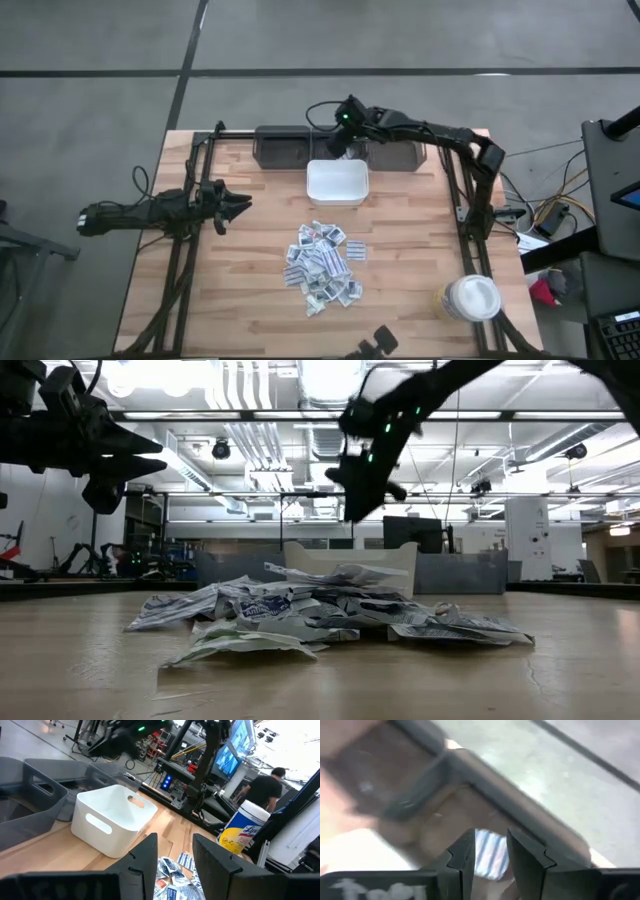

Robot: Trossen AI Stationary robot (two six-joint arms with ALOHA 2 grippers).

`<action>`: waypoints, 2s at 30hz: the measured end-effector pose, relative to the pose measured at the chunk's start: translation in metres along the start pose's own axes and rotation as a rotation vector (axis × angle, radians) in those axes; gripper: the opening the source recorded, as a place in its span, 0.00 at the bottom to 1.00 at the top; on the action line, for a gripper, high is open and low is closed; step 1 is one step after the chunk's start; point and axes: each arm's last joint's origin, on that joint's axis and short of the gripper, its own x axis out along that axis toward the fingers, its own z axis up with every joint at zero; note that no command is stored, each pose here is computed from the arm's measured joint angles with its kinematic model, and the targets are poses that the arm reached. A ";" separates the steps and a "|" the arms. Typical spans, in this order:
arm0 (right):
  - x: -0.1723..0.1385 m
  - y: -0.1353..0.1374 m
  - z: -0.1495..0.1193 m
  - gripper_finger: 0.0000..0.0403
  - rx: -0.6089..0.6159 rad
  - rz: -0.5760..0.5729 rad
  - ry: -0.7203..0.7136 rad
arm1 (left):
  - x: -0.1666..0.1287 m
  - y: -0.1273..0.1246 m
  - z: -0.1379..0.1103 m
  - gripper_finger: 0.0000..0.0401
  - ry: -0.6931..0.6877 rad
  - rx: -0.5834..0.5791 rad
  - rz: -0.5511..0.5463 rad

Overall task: Pick & Place First Aid Supplies
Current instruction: Put the blue bandage into the middle black bin

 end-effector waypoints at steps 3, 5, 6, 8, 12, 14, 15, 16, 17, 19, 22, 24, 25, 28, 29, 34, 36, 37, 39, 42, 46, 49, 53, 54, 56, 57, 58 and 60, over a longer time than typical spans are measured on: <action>-0.031 0.009 -0.003 0.26 0.003 0.074 0.028 | 0.000 0.000 0.000 0.31 0.001 0.002 0.000; -0.048 0.017 -0.008 0.24 0.008 0.118 0.066 | 0.000 0.000 0.000 0.31 0.001 0.002 0.000; -0.056 0.021 -0.012 0.24 0.013 0.142 0.089 | 0.000 0.000 0.000 0.31 0.001 0.003 0.000; -0.071 0.032 -0.020 0.22 0.016 0.183 0.137 | 0.000 0.000 0.000 0.31 0.001 0.004 0.001; -0.094 0.055 -0.041 0.20 -0.003 0.215 0.234 | 0.000 0.000 0.000 0.31 0.004 0.005 0.002; -0.101 0.067 -0.053 0.20 -0.030 0.214 0.290 | 0.000 0.000 -0.001 0.31 0.008 0.006 0.004; -0.105 0.074 -0.060 0.20 -0.050 0.213 0.318 | 0.000 0.000 -0.001 0.31 0.010 0.007 0.005; -0.108 0.080 -0.066 0.20 -0.073 0.213 0.342 | 0.000 0.000 -0.001 0.31 0.012 0.007 0.006; -0.112 0.087 -0.073 0.20 -0.101 0.216 0.363 | 0.000 0.000 -0.001 0.31 0.012 0.007 0.006; -0.119 0.098 -0.086 0.20 -0.157 0.221 0.399 | 0.000 0.001 -0.001 0.31 0.015 0.008 0.007; -0.123 0.114 -0.105 0.22 -0.234 0.240 0.426 | 0.000 0.001 -0.001 0.31 0.015 0.008 0.008; -0.127 0.122 -0.116 0.22 -0.283 0.252 0.437 | 0.000 0.001 -0.001 0.31 0.015 0.008 0.008; -0.128 0.125 -0.121 0.23 -0.301 0.257 0.442 | 0.000 0.001 -0.001 0.31 0.015 0.009 0.008; -0.129 0.131 -0.135 0.24 -0.344 0.256 0.464 | 0.000 0.001 -0.001 0.31 0.016 0.009 0.009; -0.128 0.132 -0.140 0.25 -0.356 0.252 0.475 | 0.000 0.001 -0.001 0.31 0.016 0.009 0.008; -0.123 0.136 -0.159 0.29 -0.395 0.246 0.502 | 0.000 0.001 -0.001 0.31 0.017 0.017 0.009; -0.119 0.138 -0.165 0.32 -0.401 0.260 0.491 | 0.000 0.001 -0.001 0.31 0.017 0.053 0.009; -0.117 0.139 -0.168 0.33 -0.405 0.264 0.488 | 0.000 0.001 -0.001 0.31 0.018 0.079 0.008; -0.113 0.141 -0.174 0.35 -0.411 0.274 0.481 | 0.000 0.001 -0.001 0.31 0.018 0.139 0.008; -0.107 0.142 -0.186 0.38 -0.425 0.284 0.478 | 0.000 0.001 -0.001 0.31 0.019 0.215 0.007; -0.101 0.143 -0.196 0.41 -0.465 0.305 0.467 | 0.000 0.001 -0.001 0.31 0.019 0.308 0.007; -0.096 0.142 -0.201 0.42 -0.478 0.307 0.465 | 0.000 0.001 -0.001 0.31 0.020 0.343 0.006; -0.091 0.140 -0.207 0.42 -0.475 0.308 0.463 | 0.000 0.001 -0.001 0.31 0.020 0.338 0.006; -0.089 0.139 -0.208 0.42 -0.474 0.309 0.461 | 0.000 0.001 -0.001 0.31 0.020 0.338 0.006; -0.086 0.139 -0.212 0.42 -0.471 0.317 0.452 | 0.000 0.001 -0.001 0.31 0.020 0.337 0.006; -0.084 0.138 -0.214 0.42 -0.468 0.318 0.450 | 0.000 0.001 -0.001 0.31 0.020 0.337 0.007; -0.082 0.137 -0.216 0.42 -0.466 0.316 0.452 | 0.000 0.001 -0.001 0.31 0.020 0.337 0.007; -0.079 0.136 -0.220 0.41 -0.459 0.315 0.451 | 0.000 0.001 -0.001 0.31 0.020 0.336 0.007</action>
